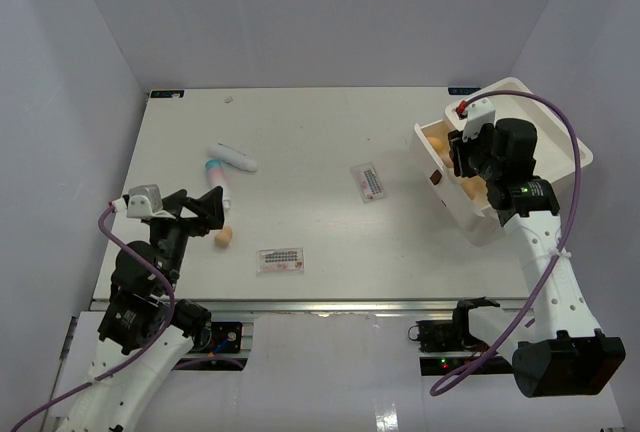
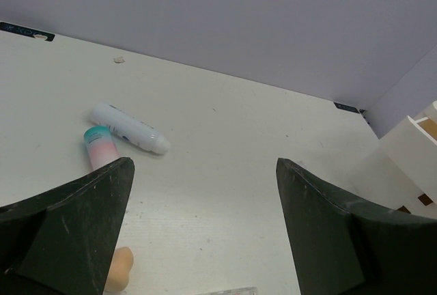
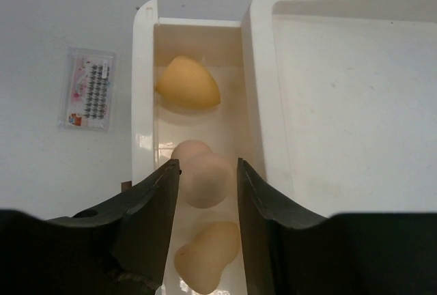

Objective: Organize the makeup

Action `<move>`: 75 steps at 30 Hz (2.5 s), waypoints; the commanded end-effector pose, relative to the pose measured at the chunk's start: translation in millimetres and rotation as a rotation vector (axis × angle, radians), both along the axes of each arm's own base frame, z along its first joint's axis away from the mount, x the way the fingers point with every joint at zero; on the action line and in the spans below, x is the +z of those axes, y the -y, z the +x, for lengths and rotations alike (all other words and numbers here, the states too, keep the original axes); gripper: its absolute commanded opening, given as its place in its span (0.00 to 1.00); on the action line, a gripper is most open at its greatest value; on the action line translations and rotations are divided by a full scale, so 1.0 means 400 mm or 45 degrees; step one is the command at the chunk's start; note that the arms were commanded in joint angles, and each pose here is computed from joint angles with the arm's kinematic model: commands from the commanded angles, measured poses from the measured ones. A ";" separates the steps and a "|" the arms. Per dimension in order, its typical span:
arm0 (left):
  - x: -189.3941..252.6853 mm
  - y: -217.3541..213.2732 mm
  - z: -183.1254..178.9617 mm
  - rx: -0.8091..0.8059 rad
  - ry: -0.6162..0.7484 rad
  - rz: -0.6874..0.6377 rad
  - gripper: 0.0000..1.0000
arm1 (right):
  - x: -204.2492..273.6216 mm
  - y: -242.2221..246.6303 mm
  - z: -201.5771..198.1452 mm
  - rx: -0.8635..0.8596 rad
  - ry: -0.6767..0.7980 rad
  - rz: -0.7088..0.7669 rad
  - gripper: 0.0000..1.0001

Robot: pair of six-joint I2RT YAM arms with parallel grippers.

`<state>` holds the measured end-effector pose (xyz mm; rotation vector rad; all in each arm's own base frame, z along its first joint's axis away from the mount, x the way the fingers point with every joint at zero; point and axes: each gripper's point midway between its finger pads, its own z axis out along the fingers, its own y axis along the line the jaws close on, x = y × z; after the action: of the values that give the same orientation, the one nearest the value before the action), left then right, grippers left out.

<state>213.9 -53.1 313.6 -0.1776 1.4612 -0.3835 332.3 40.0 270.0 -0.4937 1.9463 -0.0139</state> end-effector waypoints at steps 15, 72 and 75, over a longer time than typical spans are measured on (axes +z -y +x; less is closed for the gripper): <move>-0.146 0.134 0.034 -0.258 -0.395 -0.054 0.94 | 0.081 -0.328 -0.246 1.205 -0.031 0.354 0.62; -0.683 -0.035 0.075 0.552 -1.545 -0.231 0.45 | -0.049 -0.414 -0.341 1.541 -0.143 0.533 0.65; -0.691 -0.034 0.074 0.544 -1.563 -0.240 0.31 | -0.042 -0.410 -0.344 1.541 -0.131 0.540 0.65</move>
<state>242.1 -37.9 41.9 -0.9689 2.4937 0.0176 200.1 204.6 241.0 -1.2951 1.4754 1.1590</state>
